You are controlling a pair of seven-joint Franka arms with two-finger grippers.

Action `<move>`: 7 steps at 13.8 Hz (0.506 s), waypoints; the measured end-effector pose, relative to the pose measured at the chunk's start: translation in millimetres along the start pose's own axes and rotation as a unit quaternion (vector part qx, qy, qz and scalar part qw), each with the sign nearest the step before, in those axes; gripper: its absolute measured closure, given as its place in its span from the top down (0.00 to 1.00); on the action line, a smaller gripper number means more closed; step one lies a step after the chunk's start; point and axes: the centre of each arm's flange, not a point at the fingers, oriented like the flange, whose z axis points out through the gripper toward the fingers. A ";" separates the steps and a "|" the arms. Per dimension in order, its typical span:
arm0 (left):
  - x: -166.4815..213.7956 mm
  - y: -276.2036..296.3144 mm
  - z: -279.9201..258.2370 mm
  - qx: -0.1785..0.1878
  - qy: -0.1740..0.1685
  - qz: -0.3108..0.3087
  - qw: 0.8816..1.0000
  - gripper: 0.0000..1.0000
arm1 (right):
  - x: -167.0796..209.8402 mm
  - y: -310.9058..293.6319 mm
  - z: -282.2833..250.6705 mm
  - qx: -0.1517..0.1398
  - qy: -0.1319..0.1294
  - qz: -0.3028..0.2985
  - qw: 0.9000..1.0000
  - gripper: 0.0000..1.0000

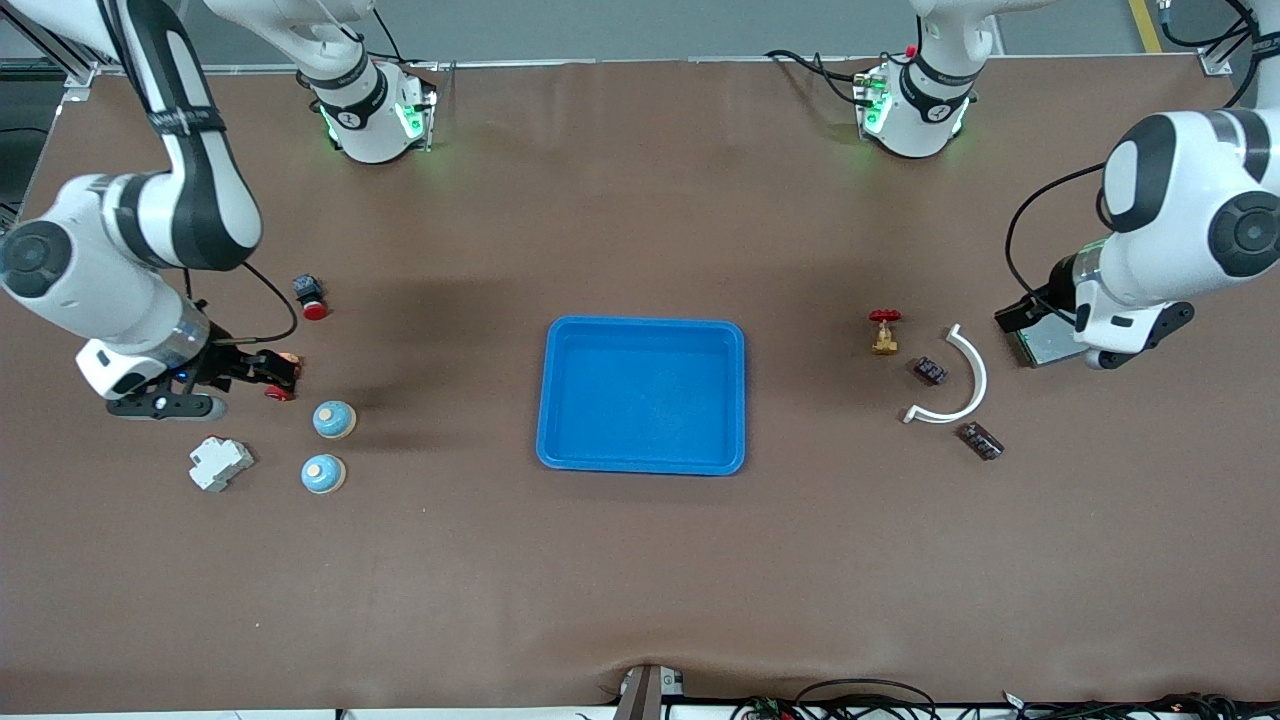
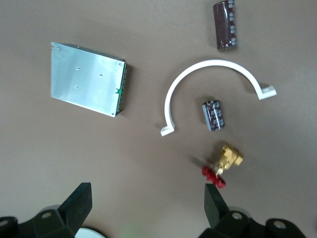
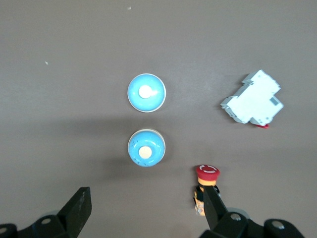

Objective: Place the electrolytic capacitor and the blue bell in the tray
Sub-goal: 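Grasp the blue bell with the right gripper while the left gripper grasps the capacitor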

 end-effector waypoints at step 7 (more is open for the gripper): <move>4.7 40.3 75.3 -0.029 0.017 -0.124 0.992 1.00 | -7.4 -4.1 111.7 -0.001 0.009 -0.006 1.000 1.00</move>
